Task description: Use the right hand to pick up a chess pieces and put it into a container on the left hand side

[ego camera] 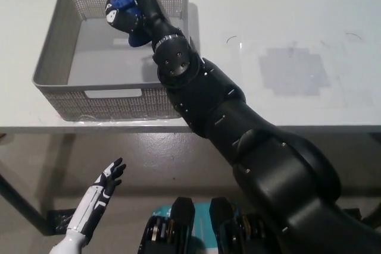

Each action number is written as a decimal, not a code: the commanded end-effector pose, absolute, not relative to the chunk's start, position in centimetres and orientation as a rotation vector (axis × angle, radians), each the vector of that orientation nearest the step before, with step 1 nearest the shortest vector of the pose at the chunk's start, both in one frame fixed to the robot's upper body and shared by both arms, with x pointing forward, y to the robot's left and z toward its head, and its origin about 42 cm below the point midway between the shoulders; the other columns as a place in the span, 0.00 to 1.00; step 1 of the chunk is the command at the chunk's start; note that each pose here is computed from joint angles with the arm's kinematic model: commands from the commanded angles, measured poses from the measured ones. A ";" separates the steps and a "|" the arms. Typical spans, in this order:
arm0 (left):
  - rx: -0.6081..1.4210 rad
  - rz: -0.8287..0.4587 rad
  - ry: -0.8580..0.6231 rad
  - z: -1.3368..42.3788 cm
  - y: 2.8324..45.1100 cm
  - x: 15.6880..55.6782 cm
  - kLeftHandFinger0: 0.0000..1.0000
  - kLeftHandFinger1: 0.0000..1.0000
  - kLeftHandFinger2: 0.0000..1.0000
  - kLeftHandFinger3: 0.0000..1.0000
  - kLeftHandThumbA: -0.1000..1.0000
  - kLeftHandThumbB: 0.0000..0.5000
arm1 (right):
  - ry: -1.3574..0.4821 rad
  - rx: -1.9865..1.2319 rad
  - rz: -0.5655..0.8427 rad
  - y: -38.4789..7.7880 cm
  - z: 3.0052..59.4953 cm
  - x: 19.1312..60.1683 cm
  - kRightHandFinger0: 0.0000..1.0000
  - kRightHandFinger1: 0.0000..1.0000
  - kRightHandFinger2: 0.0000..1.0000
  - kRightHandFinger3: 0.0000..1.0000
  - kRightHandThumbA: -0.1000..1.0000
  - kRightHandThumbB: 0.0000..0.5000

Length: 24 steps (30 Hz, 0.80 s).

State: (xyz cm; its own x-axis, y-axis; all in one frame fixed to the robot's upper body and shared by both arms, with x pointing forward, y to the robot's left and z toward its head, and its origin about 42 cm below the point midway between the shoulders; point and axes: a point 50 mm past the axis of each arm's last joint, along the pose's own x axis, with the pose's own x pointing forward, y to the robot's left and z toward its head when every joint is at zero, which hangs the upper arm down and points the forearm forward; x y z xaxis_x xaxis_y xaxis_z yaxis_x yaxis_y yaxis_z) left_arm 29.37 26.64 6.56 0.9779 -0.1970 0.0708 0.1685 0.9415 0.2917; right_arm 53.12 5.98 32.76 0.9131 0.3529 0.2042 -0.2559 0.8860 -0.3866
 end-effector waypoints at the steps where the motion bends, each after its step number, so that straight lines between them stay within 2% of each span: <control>1: 0.316 -0.208 -0.151 7.7 26.9 30.2 1.00 1.00 1.00 1.00 1.00 0.51 | -0.308 -0.438 0.391 6.5 35.9 53.6 0.43 0.61 0.72 0.82 0.09 0.42; 2: 0.314 -0.209 -0.148 7.8 26.9 30.2 1.00 1.00 1.00 1.00 1.00 0.51 | -0.296 -0.462 0.411 6.5 36.0 53.7 0.59 0.75 0.82 0.91 0.20 0.44; 3: 0.314 -0.210 -0.149 7.8 26.9 30.3 1.00 1.00 1.00 1.00 1.00 0.50 | -0.288 -0.476 0.437 6.4 36.0 53.8 0.90 1.00 1.00 1.00 0.31 0.48; 4: 0.314 -0.211 -0.151 7.9 26.8 30.3 1.00 1.00 1.00 1.00 1.00 0.50 | -0.284 -0.482 0.453 6.3 36.0 53.8 1.00 1.00 1.00 1.00 0.39 0.53; 6: 0.330 -0.218 -0.153 8.1 26.9 30.5 1.00 1.00 1.00 1.00 1.00 0.50 | -0.272 -0.552 0.480 6.1 36.2 54.0 1.00 1.00 1.00 1.00 0.68 0.71; 7: 0.328 -0.219 -0.154 8.1 26.9 30.5 1.00 1.00 1.00 1.00 1.00 0.50 | -0.269 -0.574 0.483 6.0 36.1 54.0 1.00 1.00 1.00 1.00 0.76 0.74; 8: 0.326 -0.222 -0.156 8.1 26.9 30.6 1.00 1.00 1.00 1.00 1.00 0.50 | -0.267 -0.589 0.488 5.9 36.1 54.1 1.00 1.00 1.00 1.00 0.81 0.73; 14: 0.326 -0.225 -0.173 8.2 26.8 30.8 1.00 1.00 1.00 1.00 1.00 0.50 | -0.255 -0.596 0.500 5.4 36.5 54.4 1.00 1.00 1.00 1.00 0.94 0.77; 16: 0.329 -0.222 -0.171 8.2 26.8 30.8 1.00 1.00 1.00 1.00 1.00 0.51 | -0.255 -0.584 0.499 5.2 36.5 54.5 1.00 1.00 1.00 1.00 0.95 0.75; 20: 0.325 -0.226 -0.179 8.2 26.8 30.8 1.00 1.00 1.00 1.00 1.00 0.49 | -0.258 -0.581 0.499 4.9 36.6 54.7 1.00 1.00 1.00 1.00 1.00 0.78; 23: 0.335 -0.230 -0.178 8.2 26.8 30.8 1.00 1.00 1.00 1.00 1.00 0.50 | -0.268 -0.550 0.493 4.8 37.0 54.7 1.00 1.00 1.00 1.00 1.00 0.83; 24: 0.335 -0.231 -0.179 8.2 26.8 30.8 1.00 1.00 1.00 1.00 1.00 0.50 | -0.273 -0.546 0.492 4.8 37.1 54.8 1.00 1.00 1.00 1.00 1.00 0.82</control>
State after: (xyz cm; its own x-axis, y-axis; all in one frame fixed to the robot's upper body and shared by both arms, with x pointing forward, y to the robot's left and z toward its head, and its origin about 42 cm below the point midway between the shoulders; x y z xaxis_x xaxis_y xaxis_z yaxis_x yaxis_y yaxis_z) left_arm 30.35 26.53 7.23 0.9720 -0.2179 0.0885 0.1806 0.9327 0.3123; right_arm 54.27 4.13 32.00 0.8748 0.4843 0.0159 -0.3996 0.7395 -0.5417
